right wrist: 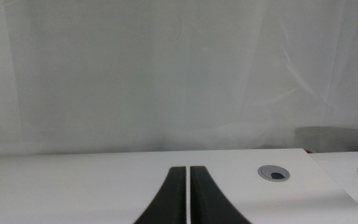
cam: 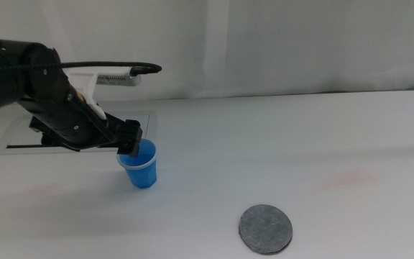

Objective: Place an empty cup on a cup mat.

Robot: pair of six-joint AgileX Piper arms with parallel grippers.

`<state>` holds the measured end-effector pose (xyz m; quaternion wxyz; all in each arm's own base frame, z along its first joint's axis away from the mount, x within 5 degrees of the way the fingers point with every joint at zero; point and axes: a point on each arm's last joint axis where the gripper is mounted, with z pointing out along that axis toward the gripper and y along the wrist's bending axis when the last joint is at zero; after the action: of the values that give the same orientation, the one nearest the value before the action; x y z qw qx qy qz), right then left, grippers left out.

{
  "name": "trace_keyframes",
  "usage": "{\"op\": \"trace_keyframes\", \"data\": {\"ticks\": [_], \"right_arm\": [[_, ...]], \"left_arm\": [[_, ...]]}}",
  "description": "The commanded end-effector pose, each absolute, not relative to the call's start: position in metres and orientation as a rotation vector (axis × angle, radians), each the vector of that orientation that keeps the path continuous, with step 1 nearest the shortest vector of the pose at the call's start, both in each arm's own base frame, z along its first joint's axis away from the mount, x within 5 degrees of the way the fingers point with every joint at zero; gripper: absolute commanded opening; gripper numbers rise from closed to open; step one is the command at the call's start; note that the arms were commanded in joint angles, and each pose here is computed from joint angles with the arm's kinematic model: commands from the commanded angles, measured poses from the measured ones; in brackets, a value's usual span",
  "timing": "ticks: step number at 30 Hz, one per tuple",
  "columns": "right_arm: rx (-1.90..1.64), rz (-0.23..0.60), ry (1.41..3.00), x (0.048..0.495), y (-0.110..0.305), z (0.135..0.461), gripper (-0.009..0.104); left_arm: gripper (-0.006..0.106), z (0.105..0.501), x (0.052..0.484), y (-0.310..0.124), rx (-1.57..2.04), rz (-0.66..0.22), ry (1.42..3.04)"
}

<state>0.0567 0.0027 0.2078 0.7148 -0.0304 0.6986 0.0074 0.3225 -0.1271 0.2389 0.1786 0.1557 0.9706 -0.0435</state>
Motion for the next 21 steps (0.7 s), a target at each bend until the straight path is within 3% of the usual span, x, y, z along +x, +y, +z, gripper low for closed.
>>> {"op": "trace_keyframes", "data": {"ticks": [1,15,21], "right_arm": [[-0.069,0.006,1.552,0.055,0.002,0.198,-0.003],[-0.069,0.006,1.552,0.055,0.002,0.198,-0.003],[-0.069,0.006,1.552,0.055,0.002,0.198,-0.003]], "left_arm": [[0.091,0.234,0.328,-0.131,0.414,-0.137,2.733],[0.091,0.186,0.343,-0.138,0.397,-0.118,2.816],[0.090,0.183,0.346,-0.139,0.380,-0.124,2.804]]}}
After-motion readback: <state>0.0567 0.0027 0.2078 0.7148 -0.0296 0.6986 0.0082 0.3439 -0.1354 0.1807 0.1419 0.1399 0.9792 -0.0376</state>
